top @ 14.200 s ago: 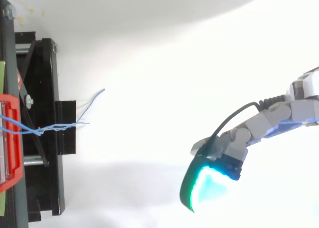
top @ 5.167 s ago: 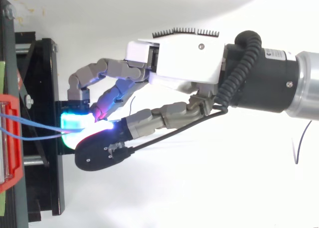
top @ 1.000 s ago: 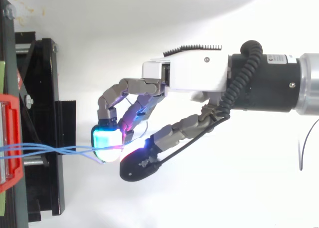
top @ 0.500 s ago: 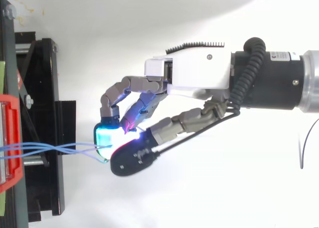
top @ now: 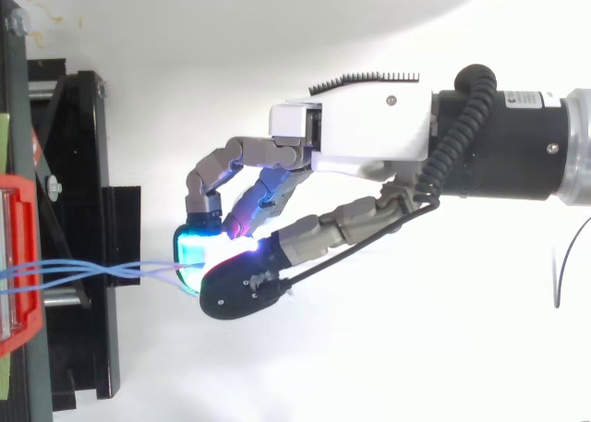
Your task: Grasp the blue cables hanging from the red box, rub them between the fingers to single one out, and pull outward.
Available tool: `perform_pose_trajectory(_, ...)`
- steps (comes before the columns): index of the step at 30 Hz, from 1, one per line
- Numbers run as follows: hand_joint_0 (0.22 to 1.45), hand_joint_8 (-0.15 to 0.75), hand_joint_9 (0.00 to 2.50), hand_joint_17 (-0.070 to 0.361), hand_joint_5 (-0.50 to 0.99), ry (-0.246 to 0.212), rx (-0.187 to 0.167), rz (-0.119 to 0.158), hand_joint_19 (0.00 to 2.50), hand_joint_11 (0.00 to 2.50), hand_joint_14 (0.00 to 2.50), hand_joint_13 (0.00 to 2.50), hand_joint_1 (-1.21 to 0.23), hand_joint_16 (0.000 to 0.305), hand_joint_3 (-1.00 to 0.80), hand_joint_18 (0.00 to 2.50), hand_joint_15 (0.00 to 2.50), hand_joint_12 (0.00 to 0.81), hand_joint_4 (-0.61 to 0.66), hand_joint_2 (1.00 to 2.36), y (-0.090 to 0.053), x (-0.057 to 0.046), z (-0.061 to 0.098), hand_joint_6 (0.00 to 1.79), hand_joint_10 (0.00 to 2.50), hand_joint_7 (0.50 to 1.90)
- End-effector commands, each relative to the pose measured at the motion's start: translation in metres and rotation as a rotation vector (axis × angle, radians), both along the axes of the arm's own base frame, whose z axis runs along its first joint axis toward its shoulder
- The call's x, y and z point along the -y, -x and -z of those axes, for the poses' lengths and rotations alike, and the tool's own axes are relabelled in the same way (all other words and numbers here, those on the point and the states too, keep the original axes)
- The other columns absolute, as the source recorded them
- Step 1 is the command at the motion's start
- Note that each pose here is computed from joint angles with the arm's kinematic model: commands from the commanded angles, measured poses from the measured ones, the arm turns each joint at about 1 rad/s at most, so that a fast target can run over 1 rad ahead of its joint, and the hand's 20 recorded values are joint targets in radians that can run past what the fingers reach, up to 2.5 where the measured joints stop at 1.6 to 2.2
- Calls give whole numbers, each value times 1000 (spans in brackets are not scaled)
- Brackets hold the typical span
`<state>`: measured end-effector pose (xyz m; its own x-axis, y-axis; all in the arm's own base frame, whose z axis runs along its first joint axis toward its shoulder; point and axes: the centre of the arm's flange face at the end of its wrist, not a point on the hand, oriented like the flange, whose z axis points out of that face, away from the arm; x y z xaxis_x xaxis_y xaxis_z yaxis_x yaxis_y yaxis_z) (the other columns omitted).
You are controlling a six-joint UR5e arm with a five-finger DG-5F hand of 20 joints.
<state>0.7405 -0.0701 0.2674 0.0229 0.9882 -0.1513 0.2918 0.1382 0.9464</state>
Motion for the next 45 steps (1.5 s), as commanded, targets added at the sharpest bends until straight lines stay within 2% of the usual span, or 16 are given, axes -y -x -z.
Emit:
perform_pose_trajectory(1,628,292,711,108,-195,0,1,2,564,419,11,691,-727,48,-197,603,332,352,217,1018,0,1,-1,804,11,1028)
perform_pose_trajectory(12,714,282,696,106,-202,0,2,2,514,435,11,706,-844,47,-264,634,320,342,170,1017,1,1,-2,828,9,959)
perform_pose_trajectory(18,746,278,691,105,-200,0,1,2,518,429,11,707,-873,47,-326,638,314,336,215,1013,0,1,-1,833,12,977)
perform_pose_trajectory(22,719,278,692,104,-196,-2,2,2,508,426,11,711,-888,46,-434,644,318,336,240,1006,0,1,-1,829,11,987)
perform_pose_trajectory(25,669,280,702,104,-190,-1,4,0,518,432,11,713,-845,46,-500,641,322,338,243,1000,0,1,-2,826,9,1001)
perform_pose_trajectory(31,619,289,727,104,-175,-1,4,0,534,420,11,717,-760,46,-498,637,330,343,222,1000,0,1,-2,814,9,1048)
perform_pose_trajectory(32,601,292,731,104,-171,-1,4,0,553,415,13,716,-679,46,-441,633,336,347,221,1005,0,1,-2,807,9,1053)
perform_pose_trajectory(37,598,295,730,104,-163,-1,5,0,576,403,11,707,-591,46,-354,620,335,357,209,1012,0,1,-2,789,9,1078)
perform_pose_trajectory(42,594,299,719,105,-159,-1,5,0,597,391,11,686,-561,47,-267,603,340,361,198,1015,0,1,-3,766,9,1077)
perform_pose_trajectory(45,594,302,704,106,-167,-1,4,0,580,393,13,685,-628,47,-236,604,341,363,210,1016,0,1,-1,762,11,1078)
